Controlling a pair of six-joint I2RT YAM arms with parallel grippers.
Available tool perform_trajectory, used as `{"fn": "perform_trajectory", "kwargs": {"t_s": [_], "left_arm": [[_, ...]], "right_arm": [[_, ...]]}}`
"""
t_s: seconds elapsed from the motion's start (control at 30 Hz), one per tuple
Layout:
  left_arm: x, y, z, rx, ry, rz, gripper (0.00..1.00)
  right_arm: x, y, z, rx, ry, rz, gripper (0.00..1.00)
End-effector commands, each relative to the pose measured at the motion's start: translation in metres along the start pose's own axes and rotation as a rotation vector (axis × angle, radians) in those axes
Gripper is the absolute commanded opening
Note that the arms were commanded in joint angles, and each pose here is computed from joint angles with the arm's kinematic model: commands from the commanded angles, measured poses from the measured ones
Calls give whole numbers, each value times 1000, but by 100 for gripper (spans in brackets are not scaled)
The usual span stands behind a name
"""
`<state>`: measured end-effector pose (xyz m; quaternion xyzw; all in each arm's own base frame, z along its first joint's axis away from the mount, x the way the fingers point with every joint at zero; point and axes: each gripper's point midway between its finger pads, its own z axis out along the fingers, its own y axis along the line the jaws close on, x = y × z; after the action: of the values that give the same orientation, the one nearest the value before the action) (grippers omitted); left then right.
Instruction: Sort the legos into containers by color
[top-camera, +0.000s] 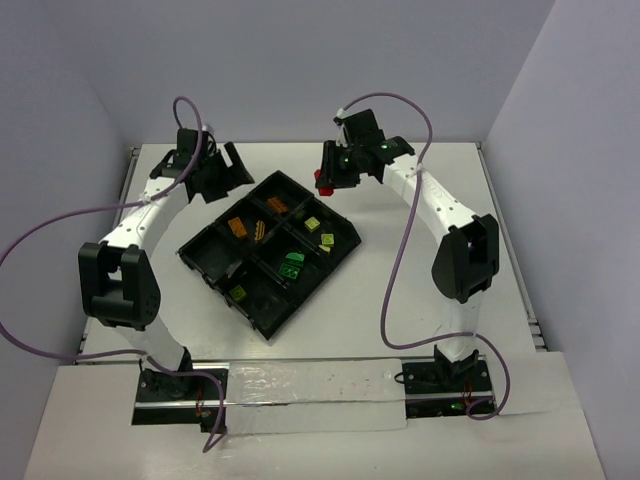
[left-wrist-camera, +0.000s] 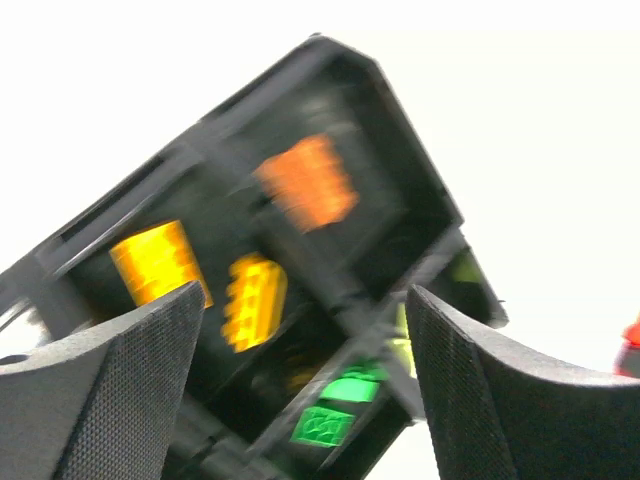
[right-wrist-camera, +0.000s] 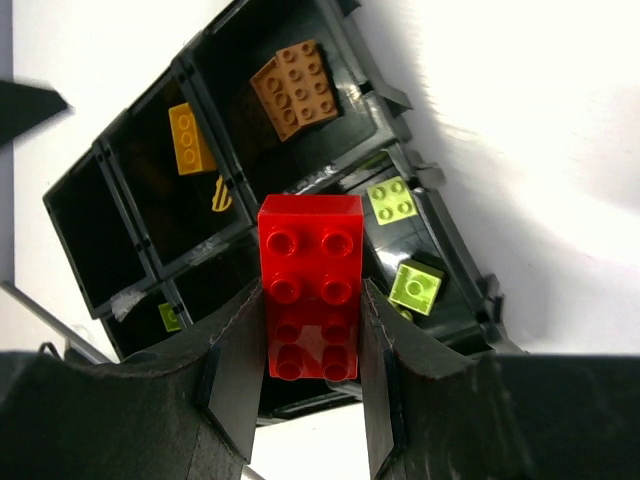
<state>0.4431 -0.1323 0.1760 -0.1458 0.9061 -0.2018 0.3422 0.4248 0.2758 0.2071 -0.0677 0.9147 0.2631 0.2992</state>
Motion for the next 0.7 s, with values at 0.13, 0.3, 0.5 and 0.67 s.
{"fn": "perform_trajectory", "kwargs": {"t_s": [0.13, 0.3, 0.5, 0.67], "left_arm": [[-14, -105, -8, 506, 112, -7, 83], [-4, -127, -13, 595, 209, 4, 81], [5, -127, 0, 562, 249, -6, 78], [5, -120, 22, 523, 248, -9, 78]], "right_arm": [[2, 29, 7, -56, 7, -96, 0], [13, 27, 4, -30, 28, -150, 0], [27, 15, -4, 21, 56, -209, 0], [33, 11, -11, 29, 69, -231, 0]]}}
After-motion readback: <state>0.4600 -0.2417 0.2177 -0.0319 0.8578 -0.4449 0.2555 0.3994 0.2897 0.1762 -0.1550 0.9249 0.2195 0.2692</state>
